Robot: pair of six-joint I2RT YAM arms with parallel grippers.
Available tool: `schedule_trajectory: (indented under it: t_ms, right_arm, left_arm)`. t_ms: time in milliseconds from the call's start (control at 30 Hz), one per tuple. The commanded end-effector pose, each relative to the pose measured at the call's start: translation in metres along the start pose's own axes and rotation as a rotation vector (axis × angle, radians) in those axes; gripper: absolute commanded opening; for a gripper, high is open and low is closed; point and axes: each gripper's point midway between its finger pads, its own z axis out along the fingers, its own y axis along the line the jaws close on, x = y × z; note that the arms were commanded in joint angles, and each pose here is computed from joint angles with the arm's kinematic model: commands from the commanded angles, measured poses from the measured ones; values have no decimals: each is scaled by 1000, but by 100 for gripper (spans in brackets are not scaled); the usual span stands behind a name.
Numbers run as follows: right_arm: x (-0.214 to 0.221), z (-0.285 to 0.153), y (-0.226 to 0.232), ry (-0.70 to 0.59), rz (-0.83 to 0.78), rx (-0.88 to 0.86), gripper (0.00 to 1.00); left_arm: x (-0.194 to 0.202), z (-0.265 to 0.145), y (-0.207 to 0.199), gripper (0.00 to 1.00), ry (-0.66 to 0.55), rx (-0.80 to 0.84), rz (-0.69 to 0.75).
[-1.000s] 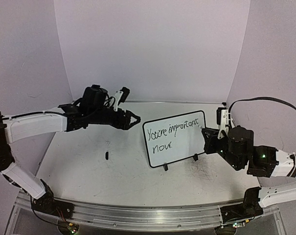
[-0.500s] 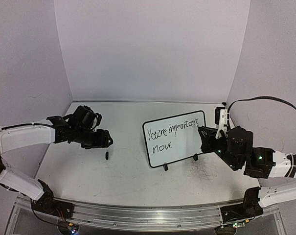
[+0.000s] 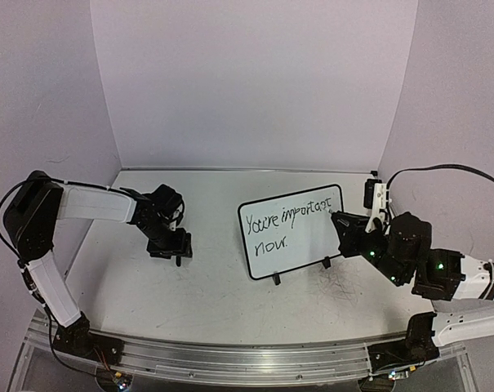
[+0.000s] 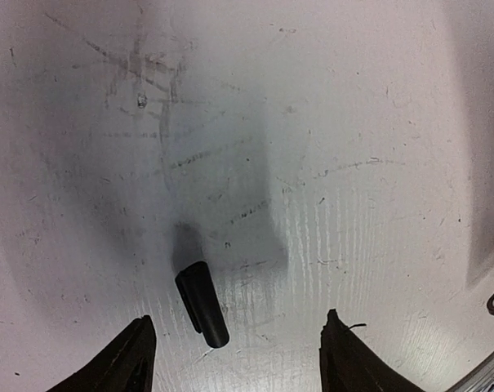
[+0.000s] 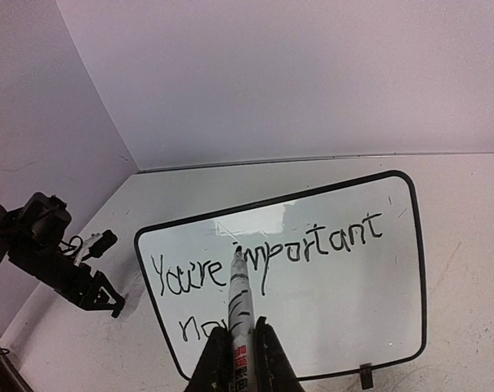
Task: Write a sentence on the whiteboard
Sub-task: Adjust the pen cap at the center of the board.
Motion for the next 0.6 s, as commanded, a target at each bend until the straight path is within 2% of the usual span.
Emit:
schedule_trajectory:
  t_ms: [0, 100, 333, 567]
  right_arm:
    - [-8, -3, 2, -32, 28, -18, 0]
    - [-10, -4, 0, -41, 41, -14, 0]
    - [-11, -3, 1, -46, 39, -12, 0]
    - [-11, -5, 2, -46, 65, -28, 0]
  left_arm:
    - [-2, -2, 1, 74, -9, -17, 0]
    - [5, 2, 3, 75, 7, -19, -11]
    - [10, 12, -22, 74, 15, 93, -21]
    - [-18, -5, -69, 73, -69, 271, -11]
